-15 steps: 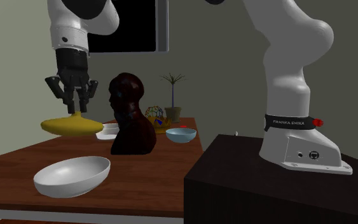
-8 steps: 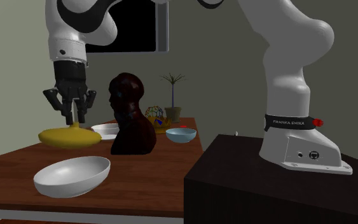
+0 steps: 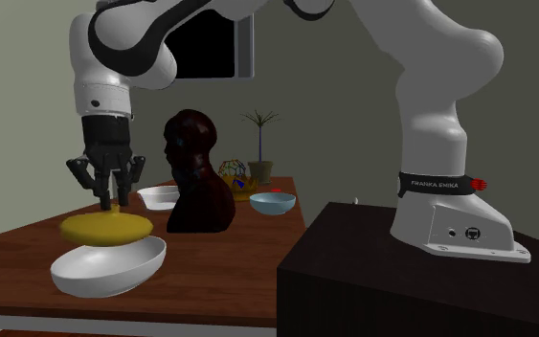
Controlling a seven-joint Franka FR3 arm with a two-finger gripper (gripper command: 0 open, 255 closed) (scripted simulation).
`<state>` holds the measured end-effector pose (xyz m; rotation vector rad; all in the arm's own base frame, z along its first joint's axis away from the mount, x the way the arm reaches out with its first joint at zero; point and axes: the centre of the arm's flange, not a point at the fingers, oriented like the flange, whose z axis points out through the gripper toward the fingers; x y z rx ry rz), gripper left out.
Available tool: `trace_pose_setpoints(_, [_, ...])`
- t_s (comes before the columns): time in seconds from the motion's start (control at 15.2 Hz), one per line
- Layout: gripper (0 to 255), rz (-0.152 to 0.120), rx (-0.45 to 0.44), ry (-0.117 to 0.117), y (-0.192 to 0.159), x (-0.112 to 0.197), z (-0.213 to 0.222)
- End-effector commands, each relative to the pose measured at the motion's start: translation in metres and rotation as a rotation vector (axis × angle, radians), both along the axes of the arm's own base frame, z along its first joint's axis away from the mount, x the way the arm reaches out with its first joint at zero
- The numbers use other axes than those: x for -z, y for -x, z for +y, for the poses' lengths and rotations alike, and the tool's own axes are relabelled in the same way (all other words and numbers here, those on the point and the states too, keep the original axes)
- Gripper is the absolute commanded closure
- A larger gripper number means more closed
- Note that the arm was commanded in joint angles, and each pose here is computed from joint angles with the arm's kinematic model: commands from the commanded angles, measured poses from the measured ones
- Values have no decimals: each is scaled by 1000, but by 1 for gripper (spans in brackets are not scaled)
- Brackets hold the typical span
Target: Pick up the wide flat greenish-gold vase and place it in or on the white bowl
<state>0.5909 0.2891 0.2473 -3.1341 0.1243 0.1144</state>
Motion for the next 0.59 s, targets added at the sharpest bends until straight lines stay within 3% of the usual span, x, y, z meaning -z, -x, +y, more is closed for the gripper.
trace_pose_setpoints(0.0, [255, -1, 0, 0, 0, 10, -1])
trace_pose_setpoints(0.26, [255, -1, 0, 0, 0, 34, -1])
trace_pose_setpoints(0.53, [255, -1, 0, 0, 0, 34, -1])
